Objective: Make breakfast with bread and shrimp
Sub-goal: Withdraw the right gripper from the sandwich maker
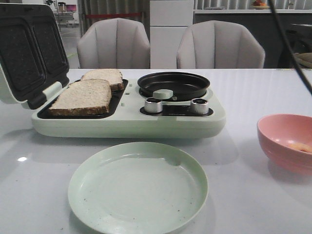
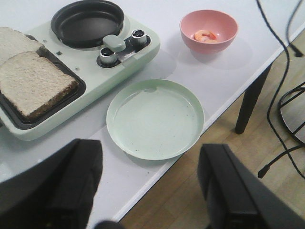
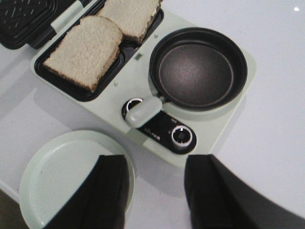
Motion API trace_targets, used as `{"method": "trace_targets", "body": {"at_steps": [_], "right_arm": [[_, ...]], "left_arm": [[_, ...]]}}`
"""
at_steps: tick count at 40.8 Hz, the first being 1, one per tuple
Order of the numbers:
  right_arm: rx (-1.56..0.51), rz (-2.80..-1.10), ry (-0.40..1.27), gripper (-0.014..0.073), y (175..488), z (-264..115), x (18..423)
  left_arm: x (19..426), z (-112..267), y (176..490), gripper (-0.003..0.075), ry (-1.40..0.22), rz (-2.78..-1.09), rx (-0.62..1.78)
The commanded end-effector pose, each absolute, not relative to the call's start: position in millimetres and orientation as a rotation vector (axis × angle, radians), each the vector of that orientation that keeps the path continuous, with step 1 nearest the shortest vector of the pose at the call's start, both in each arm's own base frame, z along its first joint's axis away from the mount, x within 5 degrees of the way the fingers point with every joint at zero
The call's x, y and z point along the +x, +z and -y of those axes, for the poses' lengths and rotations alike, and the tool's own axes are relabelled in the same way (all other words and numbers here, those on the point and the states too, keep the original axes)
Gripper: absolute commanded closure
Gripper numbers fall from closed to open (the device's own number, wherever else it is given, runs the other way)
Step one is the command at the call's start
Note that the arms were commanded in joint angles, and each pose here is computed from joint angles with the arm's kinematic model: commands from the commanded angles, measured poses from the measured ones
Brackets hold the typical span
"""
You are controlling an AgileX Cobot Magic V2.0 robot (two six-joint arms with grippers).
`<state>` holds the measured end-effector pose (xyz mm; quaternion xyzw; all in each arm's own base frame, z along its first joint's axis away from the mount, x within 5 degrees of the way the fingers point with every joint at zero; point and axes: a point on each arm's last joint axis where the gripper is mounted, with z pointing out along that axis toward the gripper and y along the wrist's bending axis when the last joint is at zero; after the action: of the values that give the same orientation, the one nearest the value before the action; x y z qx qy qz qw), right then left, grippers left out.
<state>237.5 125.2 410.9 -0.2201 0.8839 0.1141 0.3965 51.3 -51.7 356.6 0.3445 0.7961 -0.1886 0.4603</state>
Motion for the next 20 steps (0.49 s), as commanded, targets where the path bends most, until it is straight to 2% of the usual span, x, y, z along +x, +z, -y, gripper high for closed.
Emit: {"method": "trace_targets", "body": {"at_steps": [1, 20], "right_arm": [[-0.517, -2.117, 0.300, 0.0196, 423, -107, 207], [-0.513, -2.104, 0.303, 0.0196, 343, -50, 93]], "left_arm": [[53, 54, 370, 0.0232, -0.495, -1.869, 0.825], [54, 55, 372, 0.0232, -0.504, -1.842, 0.817]]}}
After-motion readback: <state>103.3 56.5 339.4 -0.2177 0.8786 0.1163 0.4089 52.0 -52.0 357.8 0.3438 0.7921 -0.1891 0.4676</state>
